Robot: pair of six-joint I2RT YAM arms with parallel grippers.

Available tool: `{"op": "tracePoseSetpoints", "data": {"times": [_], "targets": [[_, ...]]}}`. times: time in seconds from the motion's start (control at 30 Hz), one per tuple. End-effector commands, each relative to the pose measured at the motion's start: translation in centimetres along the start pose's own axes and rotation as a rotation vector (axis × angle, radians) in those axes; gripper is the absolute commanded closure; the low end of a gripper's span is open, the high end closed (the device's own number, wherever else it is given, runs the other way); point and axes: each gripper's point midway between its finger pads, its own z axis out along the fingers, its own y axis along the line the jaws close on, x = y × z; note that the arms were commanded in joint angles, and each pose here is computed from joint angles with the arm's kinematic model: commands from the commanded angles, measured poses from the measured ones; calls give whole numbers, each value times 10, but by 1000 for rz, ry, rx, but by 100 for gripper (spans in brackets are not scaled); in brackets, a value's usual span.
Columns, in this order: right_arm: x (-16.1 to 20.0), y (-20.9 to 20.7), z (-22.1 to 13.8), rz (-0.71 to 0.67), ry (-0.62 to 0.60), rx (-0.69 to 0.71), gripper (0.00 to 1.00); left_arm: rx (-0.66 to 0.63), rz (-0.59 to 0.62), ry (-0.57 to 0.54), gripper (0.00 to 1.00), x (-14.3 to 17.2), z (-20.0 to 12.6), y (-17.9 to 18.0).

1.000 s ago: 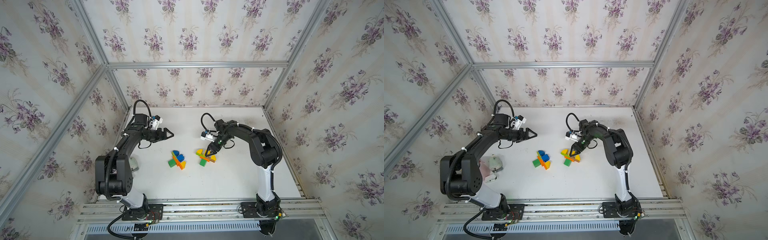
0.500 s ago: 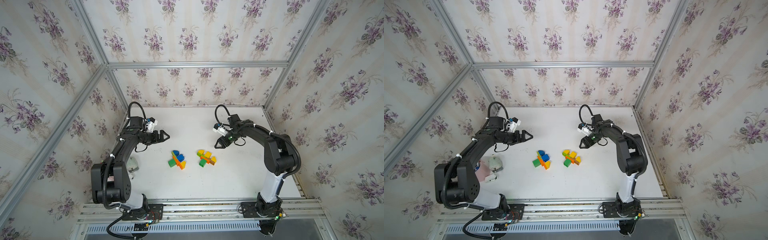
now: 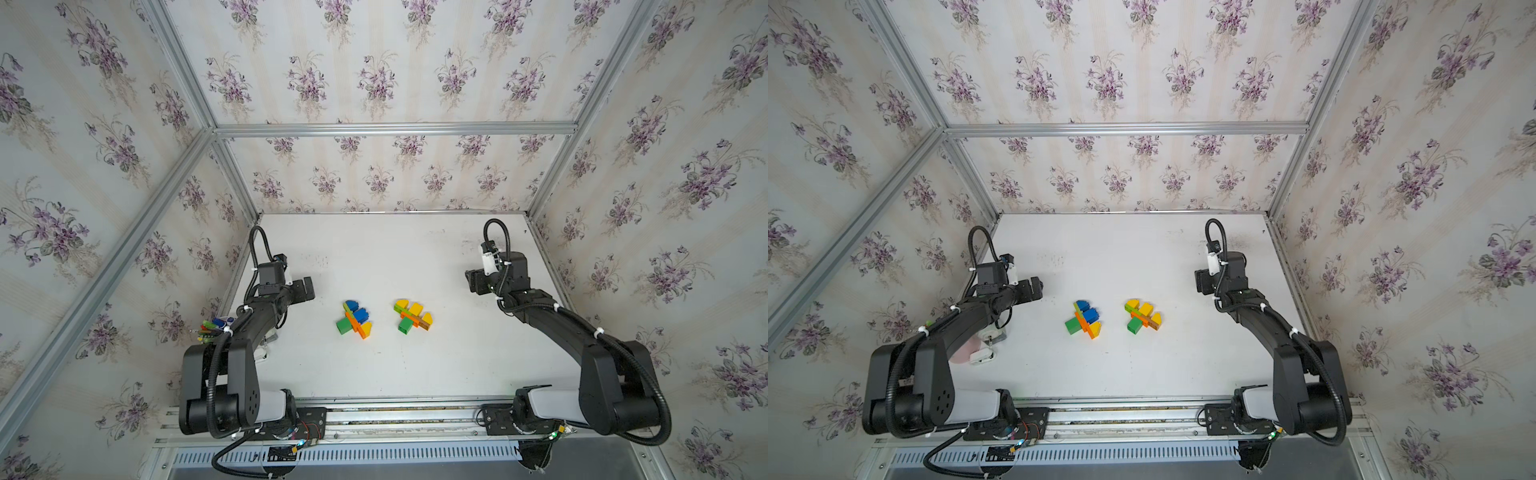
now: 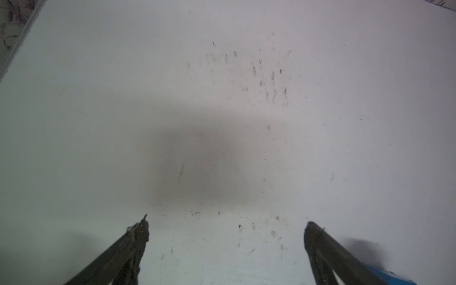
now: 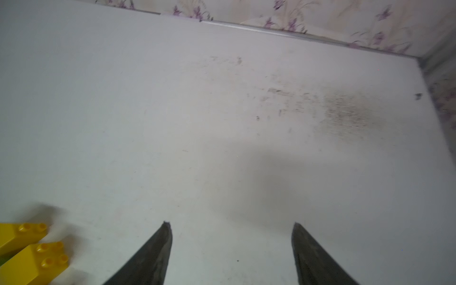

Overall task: Assemble a fork with lego
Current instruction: Reset both arms

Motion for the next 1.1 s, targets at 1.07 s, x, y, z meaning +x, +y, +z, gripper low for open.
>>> {"op": "tracePoseSetpoints", "data": {"times": [1.07], "targets": [[18,-48,-3,146,-416,167,0,-41,173,-392,0,-39,7,-31]]}}
